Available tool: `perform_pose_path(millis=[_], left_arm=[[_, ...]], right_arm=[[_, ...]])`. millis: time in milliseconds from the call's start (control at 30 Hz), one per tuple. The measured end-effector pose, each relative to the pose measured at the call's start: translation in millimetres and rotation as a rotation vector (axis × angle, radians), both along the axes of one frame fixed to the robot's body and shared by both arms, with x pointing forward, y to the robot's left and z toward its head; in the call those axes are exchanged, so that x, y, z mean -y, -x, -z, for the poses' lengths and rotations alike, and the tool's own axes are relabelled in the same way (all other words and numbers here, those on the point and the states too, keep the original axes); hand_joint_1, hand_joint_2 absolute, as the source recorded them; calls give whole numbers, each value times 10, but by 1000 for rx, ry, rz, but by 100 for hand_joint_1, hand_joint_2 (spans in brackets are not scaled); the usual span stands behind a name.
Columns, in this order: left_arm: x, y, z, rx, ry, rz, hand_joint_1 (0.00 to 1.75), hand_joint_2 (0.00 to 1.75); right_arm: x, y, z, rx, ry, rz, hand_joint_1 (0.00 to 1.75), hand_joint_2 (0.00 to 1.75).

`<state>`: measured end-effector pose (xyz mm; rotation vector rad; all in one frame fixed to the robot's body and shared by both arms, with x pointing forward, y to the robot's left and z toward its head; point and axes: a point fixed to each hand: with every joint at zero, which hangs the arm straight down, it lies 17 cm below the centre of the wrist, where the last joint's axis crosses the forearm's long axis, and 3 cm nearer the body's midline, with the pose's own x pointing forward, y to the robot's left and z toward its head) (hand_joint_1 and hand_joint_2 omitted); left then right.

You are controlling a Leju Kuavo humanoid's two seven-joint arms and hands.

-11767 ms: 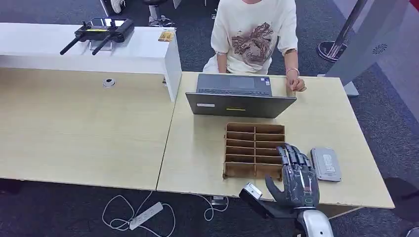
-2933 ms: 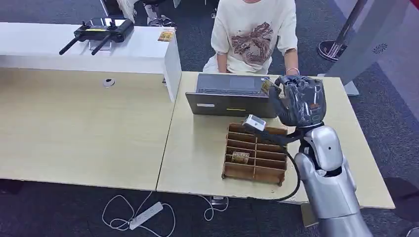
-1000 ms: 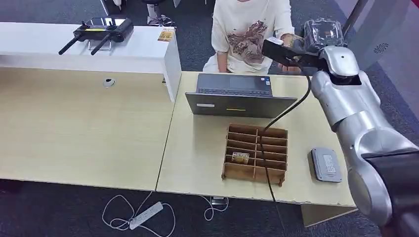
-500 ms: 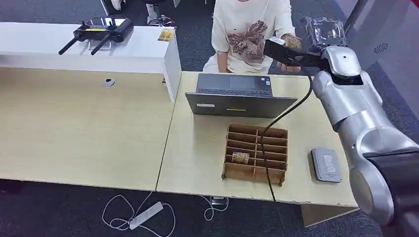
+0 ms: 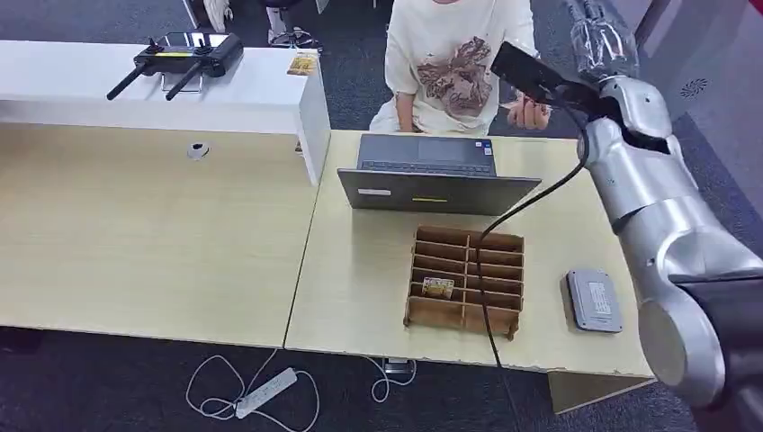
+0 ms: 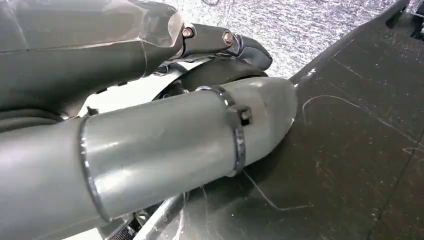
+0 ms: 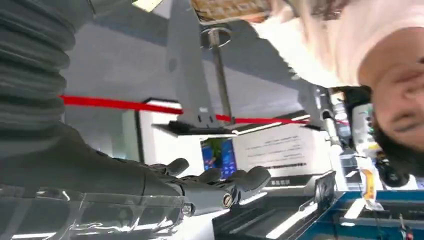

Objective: Pass the card to the sensor for recognition and then transmit it.

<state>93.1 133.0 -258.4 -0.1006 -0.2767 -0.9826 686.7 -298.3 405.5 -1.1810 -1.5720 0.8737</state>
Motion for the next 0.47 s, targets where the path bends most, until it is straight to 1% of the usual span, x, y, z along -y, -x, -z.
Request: perform_pose_path(millis=[100, 200, 300, 400, 467], left_arm=[[0, -1, 0, 0, 0, -1, 0, 0], [0, -5, 0, 1, 0, -6, 0, 0], [8, -9, -2, 2, 0, -16, 0, 0], [16, -13, -2, 4, 0, -28, 0, 0], [19, -7, -2, 4, 0, -33, 0, 0]], right_arm=[[-24, 11, -73, 23, -69, -37, 0, 175], [-87, 39, -188, 66, -166, -107, 0, 175], [-234, 106, -295, 107, -341, -244, 0, 175], [-361, 206, -335, 122, -536, -391, 0, 175], [-391, 273, -348, 139, -618, -446, 0, 175]])
